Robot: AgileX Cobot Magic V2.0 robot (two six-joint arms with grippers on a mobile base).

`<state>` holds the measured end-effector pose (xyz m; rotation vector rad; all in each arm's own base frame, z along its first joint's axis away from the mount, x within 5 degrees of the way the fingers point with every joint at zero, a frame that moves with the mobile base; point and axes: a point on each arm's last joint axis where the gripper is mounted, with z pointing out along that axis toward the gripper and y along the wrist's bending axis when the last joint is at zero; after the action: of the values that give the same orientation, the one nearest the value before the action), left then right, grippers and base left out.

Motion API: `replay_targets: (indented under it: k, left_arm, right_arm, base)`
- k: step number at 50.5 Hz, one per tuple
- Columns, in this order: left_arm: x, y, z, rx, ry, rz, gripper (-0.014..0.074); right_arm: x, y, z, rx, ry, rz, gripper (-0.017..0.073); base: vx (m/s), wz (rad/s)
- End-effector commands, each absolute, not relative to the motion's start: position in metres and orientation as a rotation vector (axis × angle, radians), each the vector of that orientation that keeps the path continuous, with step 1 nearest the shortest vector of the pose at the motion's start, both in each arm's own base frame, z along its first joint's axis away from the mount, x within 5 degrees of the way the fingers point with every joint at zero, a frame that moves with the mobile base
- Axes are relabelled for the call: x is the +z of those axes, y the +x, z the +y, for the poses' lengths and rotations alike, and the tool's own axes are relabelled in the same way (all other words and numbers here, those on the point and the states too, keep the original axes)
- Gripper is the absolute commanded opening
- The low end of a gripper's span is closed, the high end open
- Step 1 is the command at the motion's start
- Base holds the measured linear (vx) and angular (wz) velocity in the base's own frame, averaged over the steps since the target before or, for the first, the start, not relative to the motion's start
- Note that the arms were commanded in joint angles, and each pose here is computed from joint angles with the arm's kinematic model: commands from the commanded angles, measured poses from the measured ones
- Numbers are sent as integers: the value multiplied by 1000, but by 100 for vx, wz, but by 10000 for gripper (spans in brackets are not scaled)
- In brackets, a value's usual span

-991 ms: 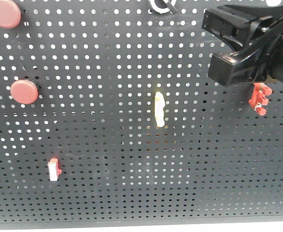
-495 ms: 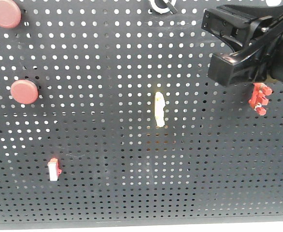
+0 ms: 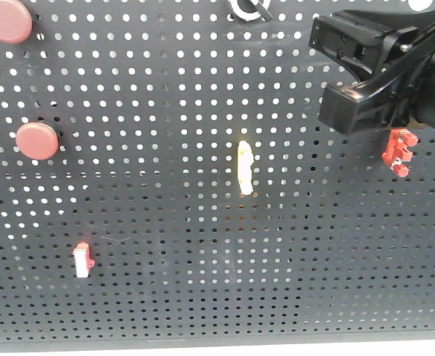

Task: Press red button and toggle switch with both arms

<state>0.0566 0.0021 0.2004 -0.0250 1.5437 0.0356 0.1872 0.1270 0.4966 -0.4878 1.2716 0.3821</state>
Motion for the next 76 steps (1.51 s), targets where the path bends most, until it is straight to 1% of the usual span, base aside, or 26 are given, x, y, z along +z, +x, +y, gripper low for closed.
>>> replay_targets:
  k: [1, 8, 11, 16, 20, 24, 30, 39, 44, 48, 54, 58, 62, 76]
  left_arm:
    - [196, 57, 2, 21, -39, 1495, 1]
    - [196, 57, 2, 21, -39, 1495, 1]
    - [196, 57, 2, 21, -39, 1495, 1]
    - [196, 57, 2, 21, -39, 1495, 1]
    - [196, 57, 2, 21, -39, 1495, 1]
    - [196, 57, 2, 21, -39, 1495, 1]
    - [196, 57, 2, 21, -39, 1495, 1]
    - [196, 57, 2, 21, -39, 1495, 1]
    - [196, 57, 2, 21, -39, 1495, 1]
    - [196, 57, 2, 21, -39, 1495, 1]
    - [196, 57, 2, 21, -39, 1495, 1]
    - [197, 57, 2, 21, -39, 1493, 1]
    - [197, 57, 2, 21, -39, 1494, 1]
    - [197, 57, 2, 21, -39, 1493, 1]
  right_arm:
    - [515, 177, 120, 390, -454, 1157, 0]
    - [515, 177, 120, 389, -455, 1156, 0]
    - [515, 177, 119, 363, -467, 1165, 0]
    - [509, 169, 103, 307, -465, 1218, 0]
    - [494, 158, 84, 285, -413, 1264, 0]
    - [472, 141, 62, 270, -335, 1295, 0]
    - [424, 112, 29, 131, -233, 1330, 0]
    - [336, 74, 4, -31, -107, 1403, 0]
    - [290, 63, -1, -83, -54, 1441, 0]
    - [261, 56, -3, -93, -19, 1451, 0]
    - [223, 51, -2, -87, -15, 1461, 0]
    - [200, 56, -2, -79, -16, 1505, 0]
    - [196, 57, -3, -87, -19, 1561, 0]
    - [194, 57, -3, -86, -17, 1570, 0]
  base:
    - [0, 0]
    - [0, 0]
    - [0, 0]
    - [0, 0]
    - [0, 0]
    - [0, 0]
    - [0, 0]
    - [0, 0]
    - [0, 0]
    - [0, 0]
    - [0, 0]
    - [0, 0]
    - [0, 0]
    - [0, 0]
